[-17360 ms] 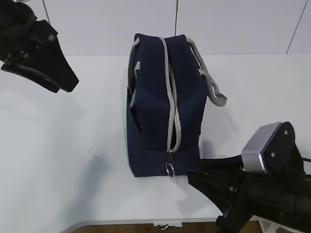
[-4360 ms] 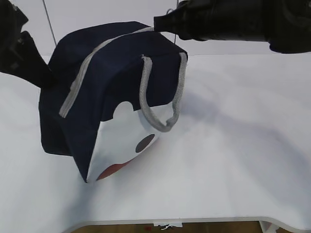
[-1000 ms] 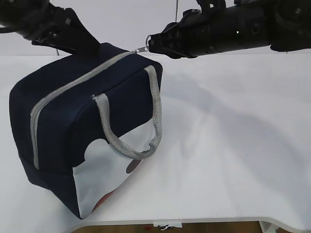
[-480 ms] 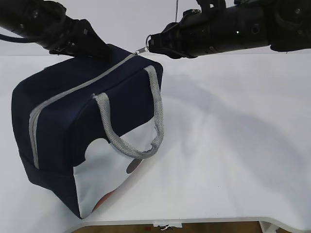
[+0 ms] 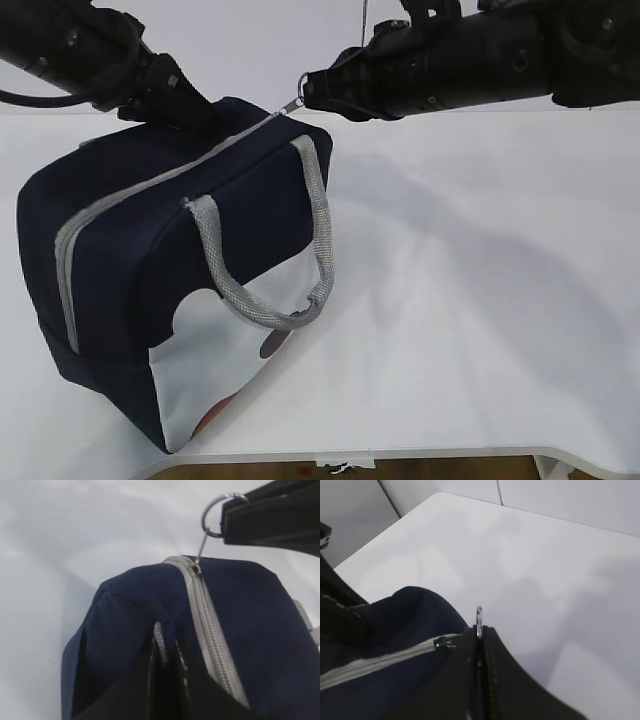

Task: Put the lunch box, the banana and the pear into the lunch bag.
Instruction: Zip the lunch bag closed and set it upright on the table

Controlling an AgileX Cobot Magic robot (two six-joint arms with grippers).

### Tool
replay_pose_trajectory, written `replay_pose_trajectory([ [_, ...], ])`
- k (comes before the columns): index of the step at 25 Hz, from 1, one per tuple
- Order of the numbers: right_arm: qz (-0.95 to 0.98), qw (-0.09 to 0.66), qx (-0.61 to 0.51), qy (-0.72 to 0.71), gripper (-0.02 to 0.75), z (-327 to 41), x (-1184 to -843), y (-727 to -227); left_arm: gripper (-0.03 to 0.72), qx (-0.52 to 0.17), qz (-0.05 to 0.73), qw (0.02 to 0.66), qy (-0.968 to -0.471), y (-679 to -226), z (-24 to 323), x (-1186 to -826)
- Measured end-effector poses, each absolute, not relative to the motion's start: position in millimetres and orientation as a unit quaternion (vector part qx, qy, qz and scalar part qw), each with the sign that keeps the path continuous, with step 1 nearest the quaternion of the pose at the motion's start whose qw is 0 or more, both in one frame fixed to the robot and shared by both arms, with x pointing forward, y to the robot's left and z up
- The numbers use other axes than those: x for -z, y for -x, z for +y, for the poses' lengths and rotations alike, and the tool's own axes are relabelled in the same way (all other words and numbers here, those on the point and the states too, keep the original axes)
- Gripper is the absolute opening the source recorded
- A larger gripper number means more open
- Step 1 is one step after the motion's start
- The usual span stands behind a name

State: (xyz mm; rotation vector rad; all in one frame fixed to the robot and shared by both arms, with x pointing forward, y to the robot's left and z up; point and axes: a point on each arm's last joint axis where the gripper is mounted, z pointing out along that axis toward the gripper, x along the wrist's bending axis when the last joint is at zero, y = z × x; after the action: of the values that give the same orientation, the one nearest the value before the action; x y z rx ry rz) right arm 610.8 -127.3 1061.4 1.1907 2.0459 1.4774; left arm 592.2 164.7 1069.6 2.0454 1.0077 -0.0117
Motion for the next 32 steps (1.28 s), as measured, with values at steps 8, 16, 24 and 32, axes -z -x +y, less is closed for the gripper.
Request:
replay_pose_trajectory([
  [8,0.705,0.208,-0.514,-0.442,-0.01,-130.6,-1063.7,-616.1,0.019,0.016,0.389,0.422,-0.819,-585.1,164.0,-1077.1],
  [16,0.692,0.23,-0.505,-0.462,-0.01,-133.0,-1061.0,-620.2,0.018,0.0,0.37,0.426,-0.826,-571.9,167.3,-1097.0],
  [24,0.693,0.21,-0.488,-0.487,-0.01,-128.9,-1035.7,-630.7,0.017,-0.009,0.353,0.418,-0.837,-563.1,170.2,-1105.7],
  [32,0.693,0.197,-0.473,-0.507,-0.01,-126.9,-1014.8,-638.1,0.017,-0.008,0.347,0.411,-0.843,-559.8,171.3,-1107.0],
])
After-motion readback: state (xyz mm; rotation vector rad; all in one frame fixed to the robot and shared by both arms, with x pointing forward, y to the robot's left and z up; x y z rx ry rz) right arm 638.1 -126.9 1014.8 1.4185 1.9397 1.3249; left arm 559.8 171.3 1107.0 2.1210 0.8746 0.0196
